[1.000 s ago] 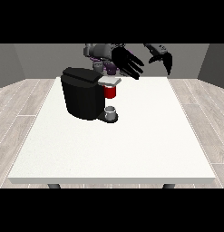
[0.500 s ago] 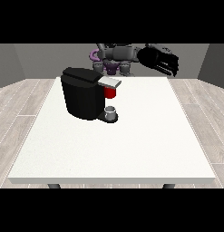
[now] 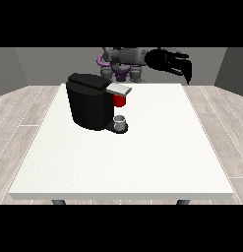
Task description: Insert the coffee pod into the coffee machine and close the lid
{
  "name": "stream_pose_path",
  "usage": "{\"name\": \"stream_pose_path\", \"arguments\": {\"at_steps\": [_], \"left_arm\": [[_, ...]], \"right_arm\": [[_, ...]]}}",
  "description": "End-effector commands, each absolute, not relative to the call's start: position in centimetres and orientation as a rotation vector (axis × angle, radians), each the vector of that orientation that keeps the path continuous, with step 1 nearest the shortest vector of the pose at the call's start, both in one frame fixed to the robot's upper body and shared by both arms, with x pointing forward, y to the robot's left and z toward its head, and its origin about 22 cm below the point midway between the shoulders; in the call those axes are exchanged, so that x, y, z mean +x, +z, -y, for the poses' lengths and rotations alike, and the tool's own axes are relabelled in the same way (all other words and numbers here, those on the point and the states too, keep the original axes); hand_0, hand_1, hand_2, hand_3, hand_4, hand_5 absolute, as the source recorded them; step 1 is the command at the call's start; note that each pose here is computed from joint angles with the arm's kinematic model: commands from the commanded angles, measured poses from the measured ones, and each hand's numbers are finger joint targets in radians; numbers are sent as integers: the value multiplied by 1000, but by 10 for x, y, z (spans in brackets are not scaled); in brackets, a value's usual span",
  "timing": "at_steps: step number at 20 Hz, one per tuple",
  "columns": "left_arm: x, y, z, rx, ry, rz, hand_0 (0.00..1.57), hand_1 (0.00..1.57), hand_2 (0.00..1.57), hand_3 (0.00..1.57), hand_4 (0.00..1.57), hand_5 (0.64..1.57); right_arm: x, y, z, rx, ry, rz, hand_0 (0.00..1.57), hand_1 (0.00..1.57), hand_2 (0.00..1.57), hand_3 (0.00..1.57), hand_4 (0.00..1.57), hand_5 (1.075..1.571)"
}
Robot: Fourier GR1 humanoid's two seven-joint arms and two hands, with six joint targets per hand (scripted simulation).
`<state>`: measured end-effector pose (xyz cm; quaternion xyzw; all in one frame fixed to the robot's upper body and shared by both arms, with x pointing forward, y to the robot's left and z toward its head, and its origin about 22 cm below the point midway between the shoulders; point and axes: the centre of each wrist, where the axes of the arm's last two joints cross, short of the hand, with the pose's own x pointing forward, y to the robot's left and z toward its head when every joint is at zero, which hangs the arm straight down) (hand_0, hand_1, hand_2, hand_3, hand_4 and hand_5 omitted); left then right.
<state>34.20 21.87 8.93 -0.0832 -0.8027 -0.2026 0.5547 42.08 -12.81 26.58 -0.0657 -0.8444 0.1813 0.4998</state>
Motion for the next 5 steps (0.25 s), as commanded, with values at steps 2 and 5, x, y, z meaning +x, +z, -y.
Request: {"name": "stream_pose_path", "arguments": {"at_steps": [2, 5], "left_arm": [[324, 59, -231, -201, -406, 1805, 0, 0, 0, 0, 248, 1571], [329, 54, -247, -139, -371, 1783, 0, 0, 0, 0, 266, 1571]], "right_arm": [[407, 190, 91, -3, 502, 2003, 0, 0, 0, 0, 181, 1571], [400, 188, 77, 86, 519, 1996, 0, 0, 0, 0, 259, 1571]]}}
